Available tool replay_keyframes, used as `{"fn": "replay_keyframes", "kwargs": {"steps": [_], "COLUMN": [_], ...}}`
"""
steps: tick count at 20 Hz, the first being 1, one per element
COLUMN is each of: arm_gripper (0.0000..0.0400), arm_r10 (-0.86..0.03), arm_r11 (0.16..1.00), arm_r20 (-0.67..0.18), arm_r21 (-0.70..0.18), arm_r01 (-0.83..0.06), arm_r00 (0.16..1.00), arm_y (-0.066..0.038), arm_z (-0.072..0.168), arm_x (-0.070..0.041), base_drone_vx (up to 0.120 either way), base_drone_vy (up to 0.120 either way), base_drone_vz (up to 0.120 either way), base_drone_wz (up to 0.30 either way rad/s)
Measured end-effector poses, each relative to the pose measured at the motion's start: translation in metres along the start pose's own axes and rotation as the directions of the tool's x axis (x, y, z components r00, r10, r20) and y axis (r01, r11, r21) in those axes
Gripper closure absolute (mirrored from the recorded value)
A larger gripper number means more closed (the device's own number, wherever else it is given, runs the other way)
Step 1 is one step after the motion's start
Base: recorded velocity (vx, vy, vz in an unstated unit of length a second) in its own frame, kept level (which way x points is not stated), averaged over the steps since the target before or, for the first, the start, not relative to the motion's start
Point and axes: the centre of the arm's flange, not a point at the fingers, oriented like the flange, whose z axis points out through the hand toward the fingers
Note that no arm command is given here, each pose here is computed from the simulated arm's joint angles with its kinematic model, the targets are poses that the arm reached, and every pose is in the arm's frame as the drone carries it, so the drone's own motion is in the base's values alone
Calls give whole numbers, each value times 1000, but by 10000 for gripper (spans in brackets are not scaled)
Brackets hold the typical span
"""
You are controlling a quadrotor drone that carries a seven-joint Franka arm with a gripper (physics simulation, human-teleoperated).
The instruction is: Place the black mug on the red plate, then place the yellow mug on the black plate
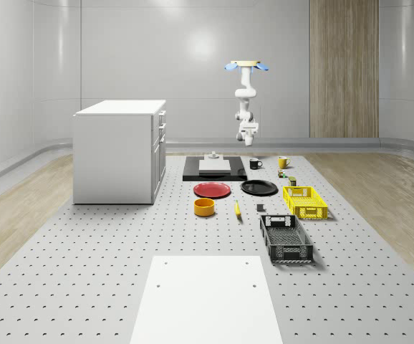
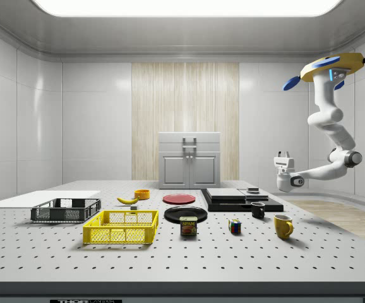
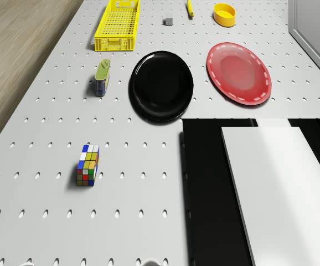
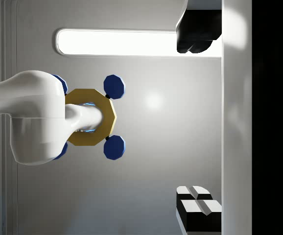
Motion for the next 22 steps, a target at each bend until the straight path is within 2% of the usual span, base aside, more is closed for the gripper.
{"fn": "replay_keyframes", "kwargs": {"steps": [3, 15, 22], "arm_gripper": [0, 0, 0], "arm_r10": [0, -1, -5], "arm_r11": [1000, 1000, 997], "arm_r20": [-3, -34, -101], "arm_r21": [0, -18, -78], "arm_r01": [0, 0, -3], "arm_r00": [1000, 999, 995], "arm_y": [0, -2, -8], "arm_z": [0, 0, 1], "arm_x": [0, -3, -10], "base_drone_vx": [120, 120, 114], "base_drone_vy": [-107, 0, 0], "base_drone_vz": [0, 0, 0], "base_drone_wz": [0, 0, 0]}}
